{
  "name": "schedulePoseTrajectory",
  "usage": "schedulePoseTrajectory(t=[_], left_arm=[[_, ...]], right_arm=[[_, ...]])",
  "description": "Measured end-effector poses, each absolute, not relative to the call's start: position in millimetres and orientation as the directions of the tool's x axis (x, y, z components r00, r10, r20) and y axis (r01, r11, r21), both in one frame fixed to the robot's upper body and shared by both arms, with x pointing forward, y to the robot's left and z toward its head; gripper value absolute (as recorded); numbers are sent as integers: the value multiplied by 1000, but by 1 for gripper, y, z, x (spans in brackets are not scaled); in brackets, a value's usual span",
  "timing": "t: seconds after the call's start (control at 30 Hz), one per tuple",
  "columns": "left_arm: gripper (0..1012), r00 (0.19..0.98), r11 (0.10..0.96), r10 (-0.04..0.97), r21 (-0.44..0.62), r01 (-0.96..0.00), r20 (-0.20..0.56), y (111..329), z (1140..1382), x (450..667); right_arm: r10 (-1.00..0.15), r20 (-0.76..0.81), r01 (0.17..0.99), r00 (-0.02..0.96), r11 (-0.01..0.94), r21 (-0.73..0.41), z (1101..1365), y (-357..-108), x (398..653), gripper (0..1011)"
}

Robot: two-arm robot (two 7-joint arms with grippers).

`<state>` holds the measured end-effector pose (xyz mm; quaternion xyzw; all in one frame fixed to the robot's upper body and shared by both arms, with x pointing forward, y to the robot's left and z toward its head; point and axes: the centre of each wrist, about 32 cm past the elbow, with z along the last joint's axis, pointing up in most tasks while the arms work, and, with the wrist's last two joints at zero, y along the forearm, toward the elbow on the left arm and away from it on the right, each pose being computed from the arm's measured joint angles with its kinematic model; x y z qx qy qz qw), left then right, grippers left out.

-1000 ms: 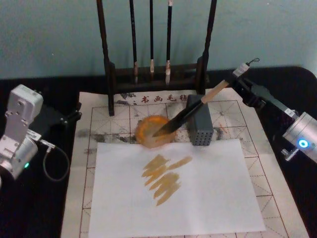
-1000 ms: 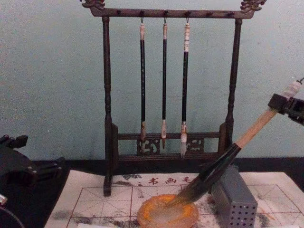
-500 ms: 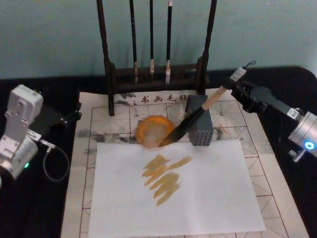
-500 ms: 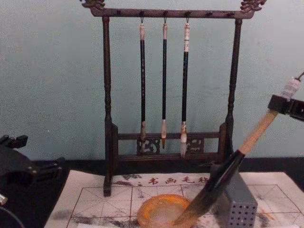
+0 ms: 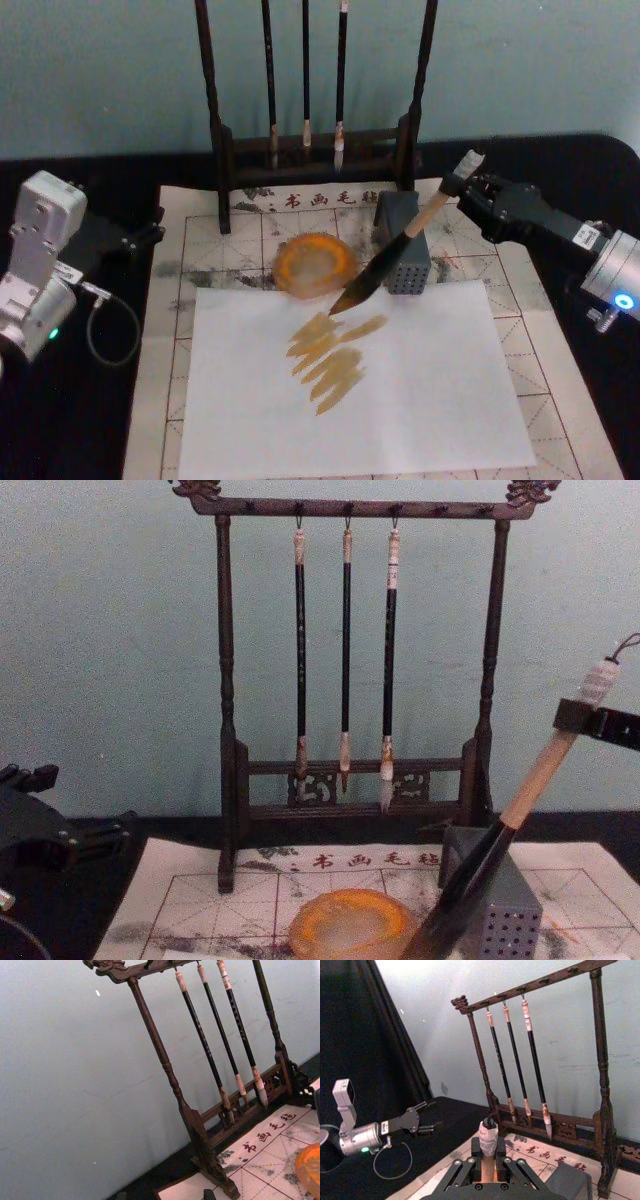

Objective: Pick up the brush from the inkstone, write on the paper, then place the brush back to its original position.

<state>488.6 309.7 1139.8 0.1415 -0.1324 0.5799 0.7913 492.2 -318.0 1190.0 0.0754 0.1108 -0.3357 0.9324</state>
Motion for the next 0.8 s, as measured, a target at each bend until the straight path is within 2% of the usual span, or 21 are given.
schedulePoseTrajectory(t=[0.8], left_arm=[[1001, 292, 287, 880, 70, -955, 374, 310, 1140, 489]], right_arm=[[-613, -155, 623, 775, 781, 28, 1194, -313, 488, 174]])
